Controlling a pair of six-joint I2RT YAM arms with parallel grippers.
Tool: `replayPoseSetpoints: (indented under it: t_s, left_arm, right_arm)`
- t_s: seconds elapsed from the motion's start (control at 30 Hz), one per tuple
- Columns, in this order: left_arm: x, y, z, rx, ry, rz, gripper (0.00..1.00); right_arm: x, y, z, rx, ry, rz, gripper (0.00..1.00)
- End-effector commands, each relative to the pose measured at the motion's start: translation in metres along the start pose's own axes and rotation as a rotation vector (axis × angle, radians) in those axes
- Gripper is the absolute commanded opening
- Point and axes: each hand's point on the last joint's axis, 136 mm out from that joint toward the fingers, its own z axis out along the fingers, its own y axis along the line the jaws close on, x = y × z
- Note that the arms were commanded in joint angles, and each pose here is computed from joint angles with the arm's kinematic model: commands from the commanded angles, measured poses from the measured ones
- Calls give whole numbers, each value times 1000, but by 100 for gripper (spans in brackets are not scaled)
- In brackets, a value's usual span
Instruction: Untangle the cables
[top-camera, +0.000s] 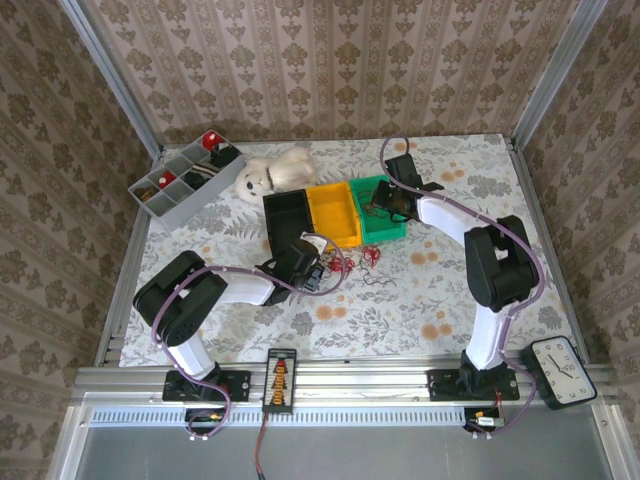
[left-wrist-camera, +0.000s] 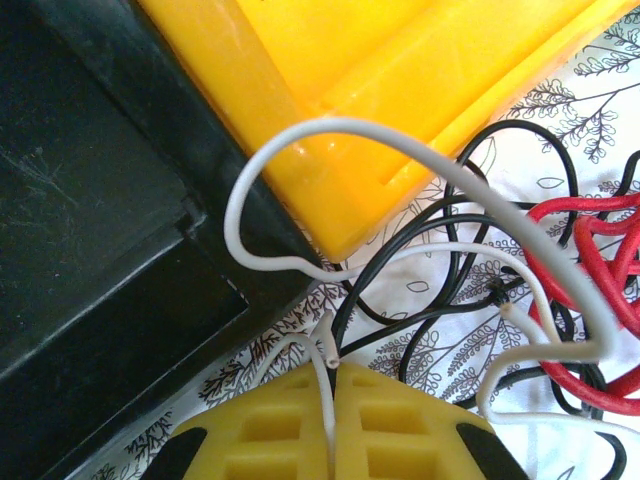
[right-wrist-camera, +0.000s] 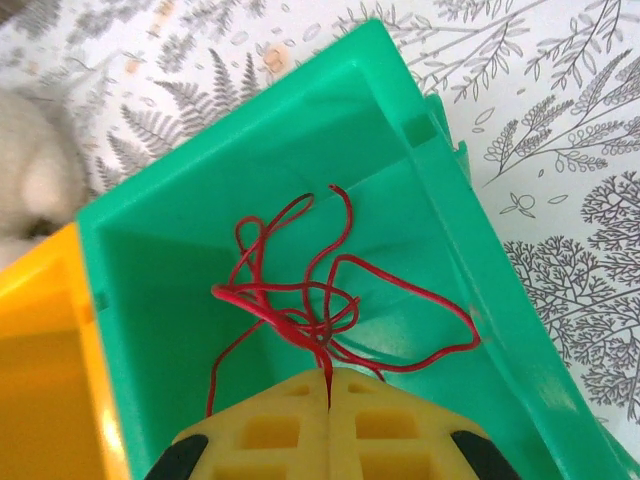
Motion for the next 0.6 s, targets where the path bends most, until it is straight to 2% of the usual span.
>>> replayPoseSetpoints:
  t_s: [0.0, 0.33, 0.47, 0.57]
  left_arm:
    - [39, -3, 6, 10, 133, 50, 0]
    - [40, -3, 5, 13, 134, 55, 0]
    - [39, -4, 5, 14, 134, 54, 0]
    - [39, -4, 5, 13, 137, 56, 0]
  right_arm:
    - [12, -16, 11, 98, 69, -40, 6]
    - [34, -20, 26, 137, 130, -59, 8]
    - [20, -9, 10, 93, 67, -64, 10]
    - [5, -3, -6, 74, 10, -66, 17]
